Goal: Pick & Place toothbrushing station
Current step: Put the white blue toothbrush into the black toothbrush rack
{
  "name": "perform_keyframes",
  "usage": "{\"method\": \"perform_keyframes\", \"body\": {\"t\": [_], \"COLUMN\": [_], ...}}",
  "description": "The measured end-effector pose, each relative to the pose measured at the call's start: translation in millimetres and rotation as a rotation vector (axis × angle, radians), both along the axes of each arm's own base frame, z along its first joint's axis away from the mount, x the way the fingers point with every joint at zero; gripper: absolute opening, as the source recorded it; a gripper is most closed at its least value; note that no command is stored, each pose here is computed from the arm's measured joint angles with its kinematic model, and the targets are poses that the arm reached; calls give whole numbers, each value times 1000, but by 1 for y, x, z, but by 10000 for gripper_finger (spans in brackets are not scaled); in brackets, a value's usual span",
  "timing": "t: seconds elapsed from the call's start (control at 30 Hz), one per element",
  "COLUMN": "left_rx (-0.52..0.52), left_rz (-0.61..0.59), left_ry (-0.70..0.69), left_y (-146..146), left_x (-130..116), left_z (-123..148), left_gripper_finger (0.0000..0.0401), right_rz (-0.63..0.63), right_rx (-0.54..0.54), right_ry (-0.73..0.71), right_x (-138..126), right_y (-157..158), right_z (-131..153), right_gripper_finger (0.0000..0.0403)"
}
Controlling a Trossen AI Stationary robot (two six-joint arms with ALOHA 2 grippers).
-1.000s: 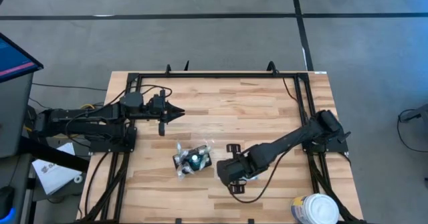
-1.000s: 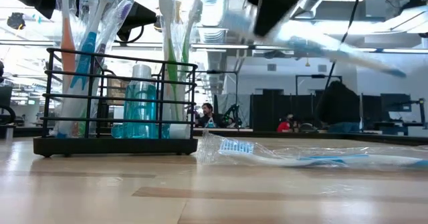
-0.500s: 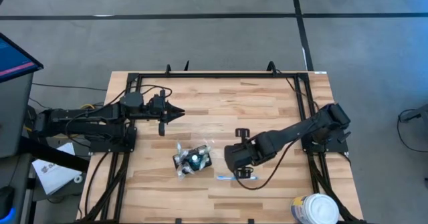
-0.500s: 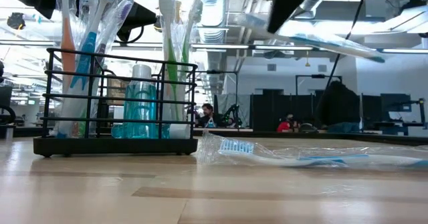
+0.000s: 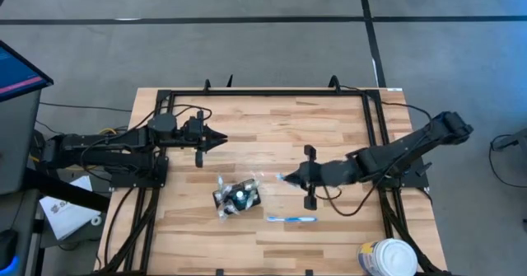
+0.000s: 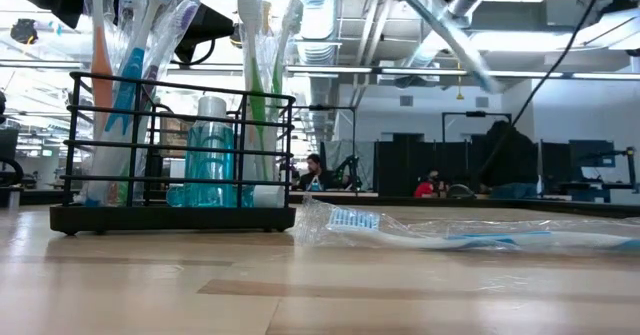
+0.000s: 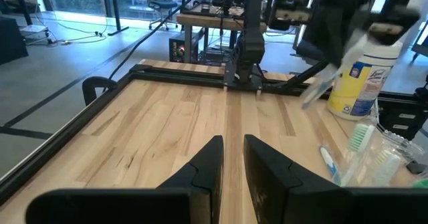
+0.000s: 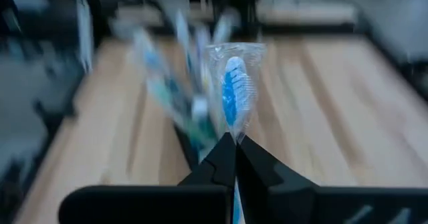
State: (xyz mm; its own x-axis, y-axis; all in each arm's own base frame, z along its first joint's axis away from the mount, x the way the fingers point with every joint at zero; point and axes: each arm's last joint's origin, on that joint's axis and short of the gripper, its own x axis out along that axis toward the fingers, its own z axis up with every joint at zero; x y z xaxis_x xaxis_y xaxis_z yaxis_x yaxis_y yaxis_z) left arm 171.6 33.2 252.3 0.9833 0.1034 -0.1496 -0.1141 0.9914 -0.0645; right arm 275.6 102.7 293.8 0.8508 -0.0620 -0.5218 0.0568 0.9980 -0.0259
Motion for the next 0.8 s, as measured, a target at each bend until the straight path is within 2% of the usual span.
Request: {"method": "perform_keyframes", "body": {"t": [0.17, 0.23, 0.57, 0.8], "left_rx": [0, 0, 0, 0], "left_rz": [0, 0, 0, 0], "left_ry": [1, 1, 1, 1], "left_y": [0, 0, 0, 0], "left_x": [0, 0, 0, 0], "left_z": [0, 0, 0, 0], "left_gripper_finger": [53, 53, 53, 53], "right_rz": [28, 37, 70, 132], "right_rx": [15, 5, -63, -43], "right_ry": [-291, -356, -435, -507], "right_x": [2, 7, 38, 48], "right_y": [-5, -3, 9, 11], "right_z": [1, -3, -32, -37], "right_gripper_finger": [0, 0, 0, 0]}}
